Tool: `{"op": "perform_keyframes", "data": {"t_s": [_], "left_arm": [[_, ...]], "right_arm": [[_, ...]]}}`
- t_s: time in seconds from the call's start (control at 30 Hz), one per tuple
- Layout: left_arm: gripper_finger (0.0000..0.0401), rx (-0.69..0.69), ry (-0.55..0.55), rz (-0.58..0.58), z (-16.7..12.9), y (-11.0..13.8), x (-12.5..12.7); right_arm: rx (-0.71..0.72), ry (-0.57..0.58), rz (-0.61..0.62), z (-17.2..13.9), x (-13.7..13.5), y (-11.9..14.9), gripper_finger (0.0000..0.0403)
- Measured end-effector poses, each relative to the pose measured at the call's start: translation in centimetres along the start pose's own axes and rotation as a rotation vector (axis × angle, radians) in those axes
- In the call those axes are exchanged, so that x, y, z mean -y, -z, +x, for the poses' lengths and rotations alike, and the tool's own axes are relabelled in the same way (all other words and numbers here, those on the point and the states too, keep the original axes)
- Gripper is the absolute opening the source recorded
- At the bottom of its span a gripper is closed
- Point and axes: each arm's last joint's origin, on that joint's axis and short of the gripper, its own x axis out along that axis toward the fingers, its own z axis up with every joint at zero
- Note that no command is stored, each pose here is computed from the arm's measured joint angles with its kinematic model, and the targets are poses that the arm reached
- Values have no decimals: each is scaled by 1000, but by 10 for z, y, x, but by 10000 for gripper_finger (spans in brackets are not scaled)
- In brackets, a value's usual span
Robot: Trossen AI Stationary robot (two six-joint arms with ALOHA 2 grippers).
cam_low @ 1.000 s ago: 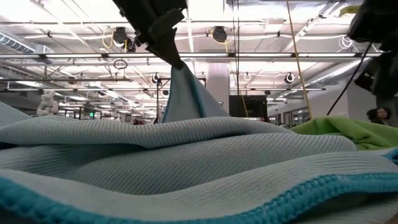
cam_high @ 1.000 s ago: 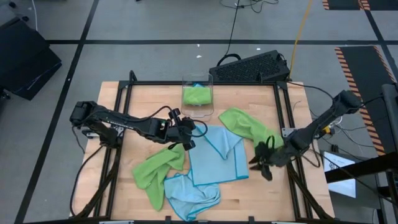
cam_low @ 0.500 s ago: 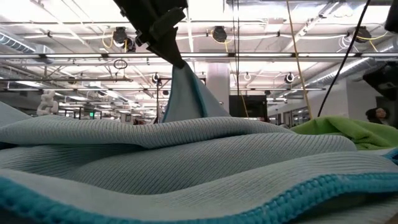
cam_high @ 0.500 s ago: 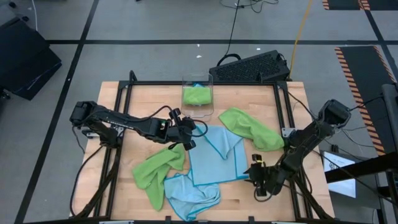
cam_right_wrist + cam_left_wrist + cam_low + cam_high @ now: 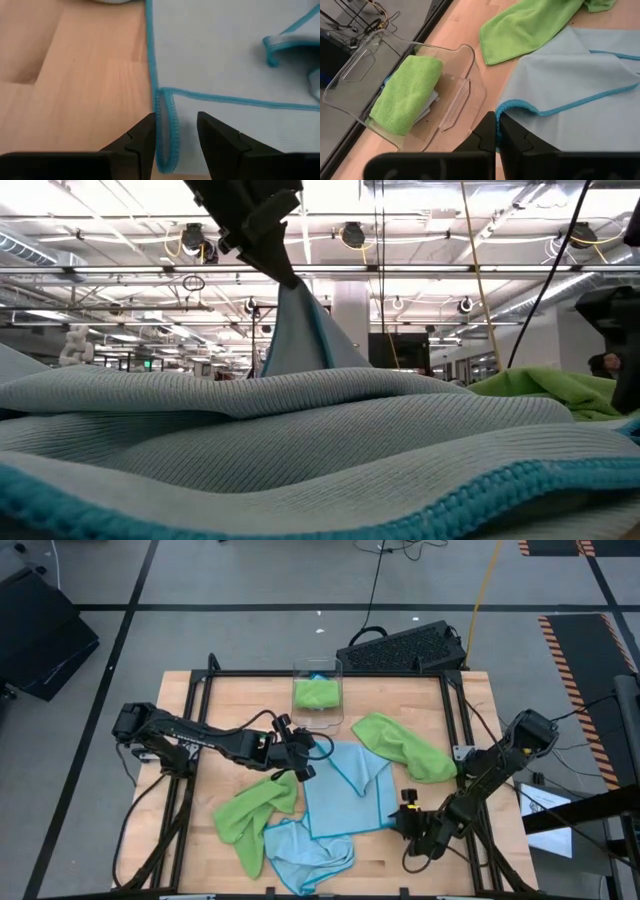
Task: Fold microfiber towels
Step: Fold the right blue towel
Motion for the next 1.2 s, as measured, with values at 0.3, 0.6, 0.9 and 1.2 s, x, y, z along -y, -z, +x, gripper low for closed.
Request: {"op": "perform_keyframes", "data": {"t_s": [0.3,0.6,0.9,1.2], "left_arm": [[8,4,14,-6,0,-1,1],[9,-12,16,1,4,8,1],[7,-10,19,5,3,8,3],[12,-25,170,18,-8,10,15]], "right_arm": [[-27,21,37,0,2,3,20],[-65,51,233,-19,10,7,3],[-60,117,459,-56,28,14,3],[-55,49,731,-65,24,15,3]]}}
